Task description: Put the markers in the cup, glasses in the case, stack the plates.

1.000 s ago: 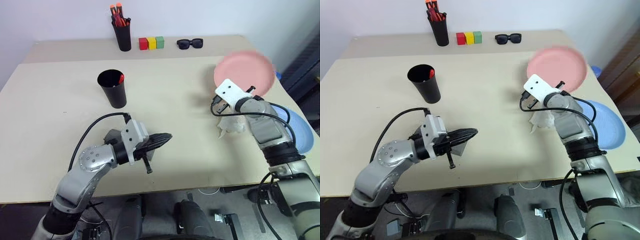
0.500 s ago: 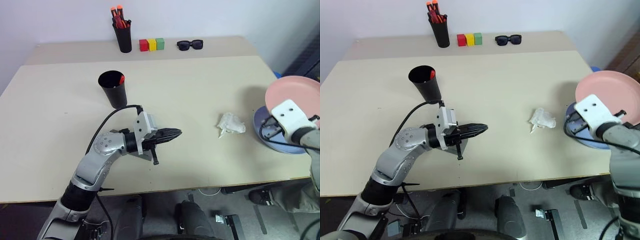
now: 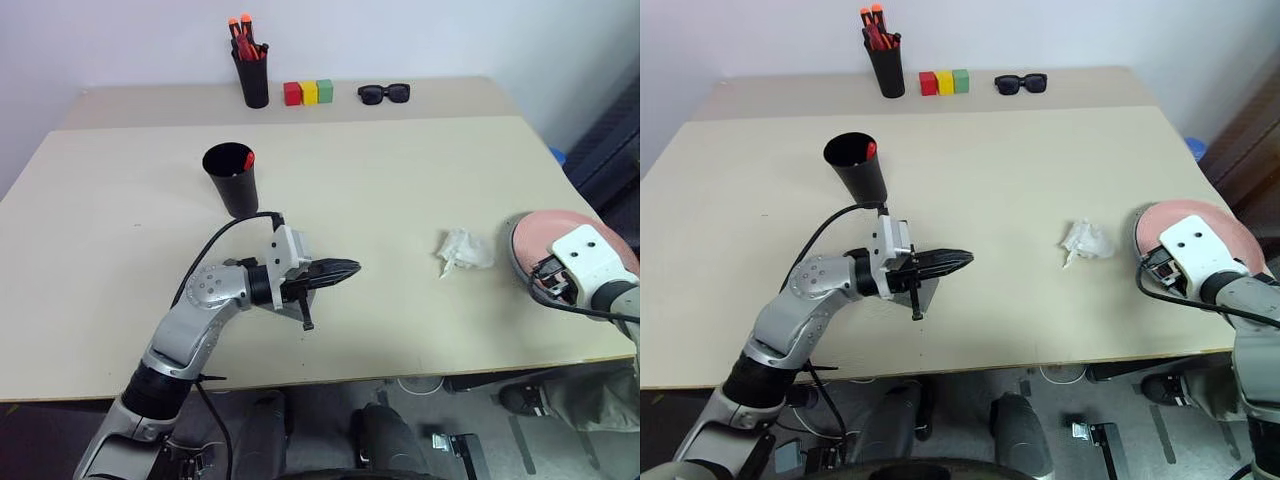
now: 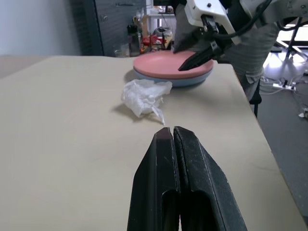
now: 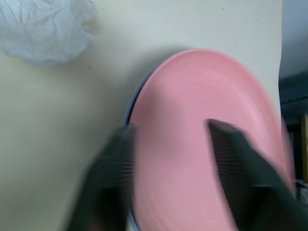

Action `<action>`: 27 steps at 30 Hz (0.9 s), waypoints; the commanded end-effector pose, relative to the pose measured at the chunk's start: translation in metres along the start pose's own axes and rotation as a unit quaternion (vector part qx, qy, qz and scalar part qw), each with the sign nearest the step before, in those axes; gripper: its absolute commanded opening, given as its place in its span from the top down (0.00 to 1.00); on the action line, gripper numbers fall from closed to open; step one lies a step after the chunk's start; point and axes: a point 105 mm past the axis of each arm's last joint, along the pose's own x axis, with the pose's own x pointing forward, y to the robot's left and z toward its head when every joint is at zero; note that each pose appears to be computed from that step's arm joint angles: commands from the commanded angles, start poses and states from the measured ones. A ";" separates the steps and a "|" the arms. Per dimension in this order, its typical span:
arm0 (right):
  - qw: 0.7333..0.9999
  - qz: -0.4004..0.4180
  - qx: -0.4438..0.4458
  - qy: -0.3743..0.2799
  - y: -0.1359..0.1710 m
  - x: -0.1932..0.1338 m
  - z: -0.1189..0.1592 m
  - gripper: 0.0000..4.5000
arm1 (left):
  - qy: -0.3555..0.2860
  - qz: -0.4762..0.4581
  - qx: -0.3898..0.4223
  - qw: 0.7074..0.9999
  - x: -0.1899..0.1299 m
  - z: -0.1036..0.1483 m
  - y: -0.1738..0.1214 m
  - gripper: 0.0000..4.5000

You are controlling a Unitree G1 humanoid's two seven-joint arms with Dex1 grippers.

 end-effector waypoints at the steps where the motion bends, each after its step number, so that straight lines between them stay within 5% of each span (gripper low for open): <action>1: 0.999 -0.021 -0.013 -0.039 -0.014 -0.007 0.020 0.03 | -0.014 0.001 0.026 1.000 -0.001 0.012 0.001 1.00; 10: 0.982 0.106 0.031 -0.155 0.038 -0.004 0.069 0.03 | -0.012 0.012 0.025 1.000 -0.004 0.012 0.006 1.00; 20: 0.986 0.079 0.097 -0.111 0.065 0.050 0.054 0.03 | -0.009 0.035 0.027 0.999 -0.008 0.012 0.004 1.00; 23: 0.987 0.074 0.103 -0.104 0.064 0.054 0.050 0.22 | -0.007 0.040 0.024 0.999 -0.010 0.011 0.002 1.00; 27: 0.987 0.071 0.103 -0.104 0.062 0.054 0.050 0.67 | -0.008 0.043 0.018 0.999 -0.010 0.009 0.000 1.00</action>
